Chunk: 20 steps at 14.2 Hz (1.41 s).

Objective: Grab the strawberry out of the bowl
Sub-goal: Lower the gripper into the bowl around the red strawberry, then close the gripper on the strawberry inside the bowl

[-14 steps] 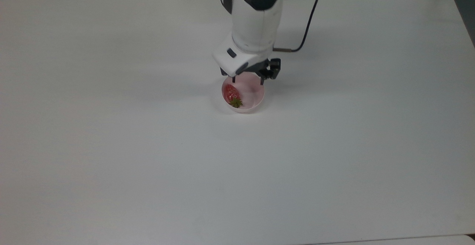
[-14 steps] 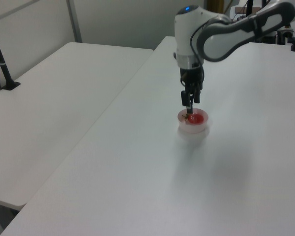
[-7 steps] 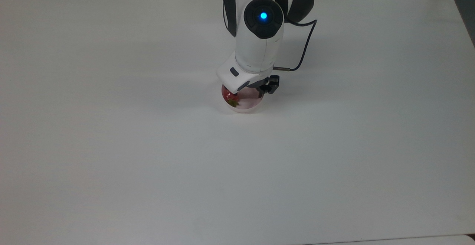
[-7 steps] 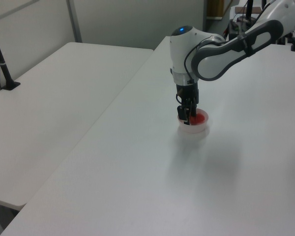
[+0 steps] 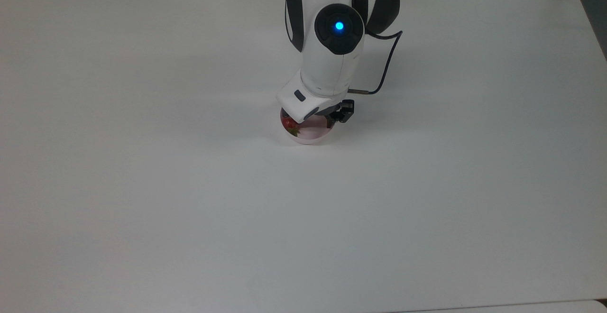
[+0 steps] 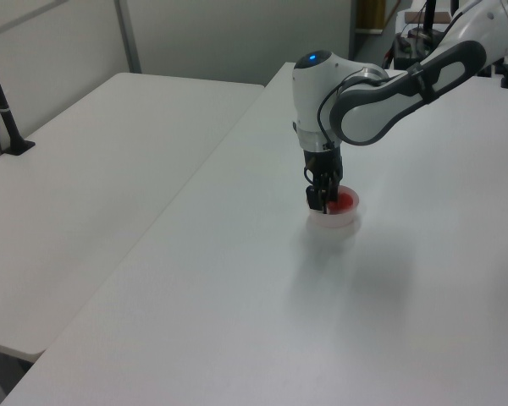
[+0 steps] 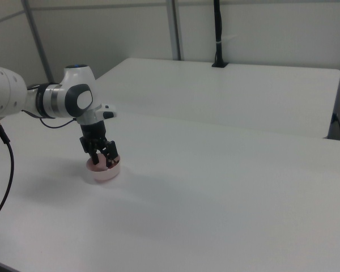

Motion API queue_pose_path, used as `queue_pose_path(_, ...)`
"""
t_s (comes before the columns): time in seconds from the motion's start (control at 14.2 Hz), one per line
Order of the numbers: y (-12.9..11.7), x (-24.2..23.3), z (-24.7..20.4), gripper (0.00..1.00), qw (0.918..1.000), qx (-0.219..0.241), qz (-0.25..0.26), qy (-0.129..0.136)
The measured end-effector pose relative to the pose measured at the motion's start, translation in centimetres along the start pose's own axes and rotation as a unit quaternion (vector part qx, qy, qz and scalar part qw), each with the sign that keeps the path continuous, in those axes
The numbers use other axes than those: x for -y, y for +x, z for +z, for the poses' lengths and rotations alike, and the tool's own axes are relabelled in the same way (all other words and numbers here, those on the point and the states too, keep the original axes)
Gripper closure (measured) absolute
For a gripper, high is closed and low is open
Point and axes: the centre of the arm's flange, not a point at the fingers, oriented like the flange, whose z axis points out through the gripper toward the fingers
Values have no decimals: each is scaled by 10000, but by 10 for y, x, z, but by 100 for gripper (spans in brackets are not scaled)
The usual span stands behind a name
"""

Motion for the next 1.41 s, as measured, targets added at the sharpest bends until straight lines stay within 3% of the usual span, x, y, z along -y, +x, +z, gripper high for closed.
queue_pose_path(0.28,1,1,1,33,10000,-44,-4,-33)
queue_pose_path(0.49,2,2,11,51,9999,-30,-41,-113)
queue_pose_path(0.56,2,3,11,62,9999,-43,-48,-116)
queue_pose_path(0.63,2,3,11,64,9999,-38,-49,-118)
queue_pose_path(1.05,4,1,8,69,9999,-77,-36,-109)
queue_pose_path(1.41,5,-8,-21,67,9996,-269,38,-42)
